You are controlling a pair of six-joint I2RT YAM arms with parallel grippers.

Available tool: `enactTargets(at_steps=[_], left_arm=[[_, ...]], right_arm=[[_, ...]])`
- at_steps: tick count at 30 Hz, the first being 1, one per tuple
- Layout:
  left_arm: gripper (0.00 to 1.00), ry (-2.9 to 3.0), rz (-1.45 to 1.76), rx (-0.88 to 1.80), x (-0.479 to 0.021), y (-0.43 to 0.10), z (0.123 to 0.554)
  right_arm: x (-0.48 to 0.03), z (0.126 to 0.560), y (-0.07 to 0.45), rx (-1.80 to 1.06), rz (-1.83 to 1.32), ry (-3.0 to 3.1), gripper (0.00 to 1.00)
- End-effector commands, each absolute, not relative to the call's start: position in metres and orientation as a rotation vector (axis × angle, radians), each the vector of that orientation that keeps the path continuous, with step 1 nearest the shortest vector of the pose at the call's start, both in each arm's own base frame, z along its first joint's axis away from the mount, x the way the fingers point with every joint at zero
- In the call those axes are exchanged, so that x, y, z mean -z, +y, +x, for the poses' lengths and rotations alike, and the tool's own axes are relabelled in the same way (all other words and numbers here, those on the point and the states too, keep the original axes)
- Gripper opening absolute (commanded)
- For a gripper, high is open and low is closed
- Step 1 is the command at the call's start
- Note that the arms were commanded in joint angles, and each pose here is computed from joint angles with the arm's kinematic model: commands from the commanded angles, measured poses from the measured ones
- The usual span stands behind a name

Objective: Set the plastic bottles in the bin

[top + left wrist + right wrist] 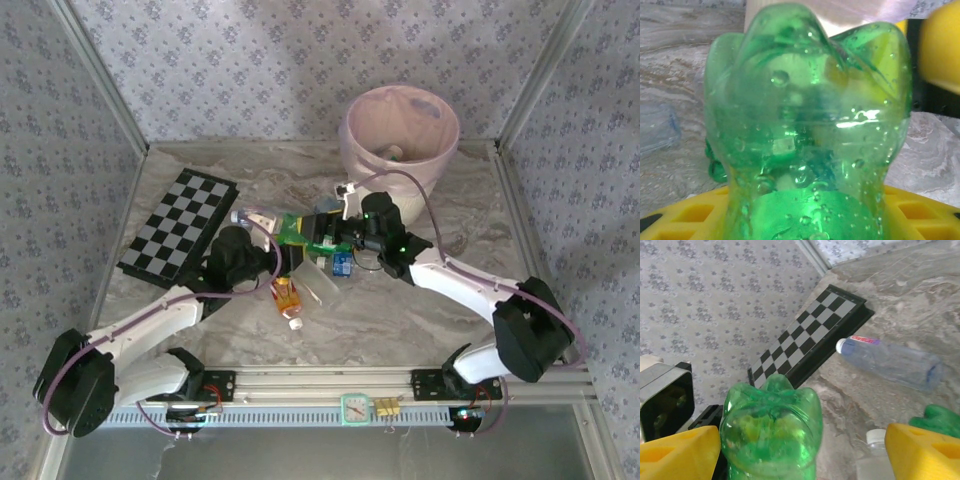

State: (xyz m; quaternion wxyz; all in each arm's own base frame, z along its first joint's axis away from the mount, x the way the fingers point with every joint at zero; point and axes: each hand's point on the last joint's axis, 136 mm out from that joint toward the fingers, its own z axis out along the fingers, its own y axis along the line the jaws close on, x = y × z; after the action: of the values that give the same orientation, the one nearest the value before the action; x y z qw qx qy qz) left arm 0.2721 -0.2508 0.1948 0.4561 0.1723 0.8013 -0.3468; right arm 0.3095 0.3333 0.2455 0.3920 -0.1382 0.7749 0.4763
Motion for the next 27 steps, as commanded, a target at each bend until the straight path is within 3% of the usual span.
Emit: enactTargets(at_steps=[1, 15, 27], left_arm=[[0.47, 1.885, 0.442, 0.862, -0.215, -0.255, 0.272], [0.47, 1.843, 0.474, 0.901, -0.225, -0.27, 0.265], [0.5, 1.783, 0.443, 0.877, -0.244, -0.263, 0.268]], right_arm=[[-0.265, 0.305, 0.347, -1.284, -0.406, 1.903, 0.86], [-0.255, 0.306, 0.362, -1.373, -0.394, 1.932, 0.78], [-0.255, 0.302, 0.372, -1.434, -0.444, 1.92, 0.79]])
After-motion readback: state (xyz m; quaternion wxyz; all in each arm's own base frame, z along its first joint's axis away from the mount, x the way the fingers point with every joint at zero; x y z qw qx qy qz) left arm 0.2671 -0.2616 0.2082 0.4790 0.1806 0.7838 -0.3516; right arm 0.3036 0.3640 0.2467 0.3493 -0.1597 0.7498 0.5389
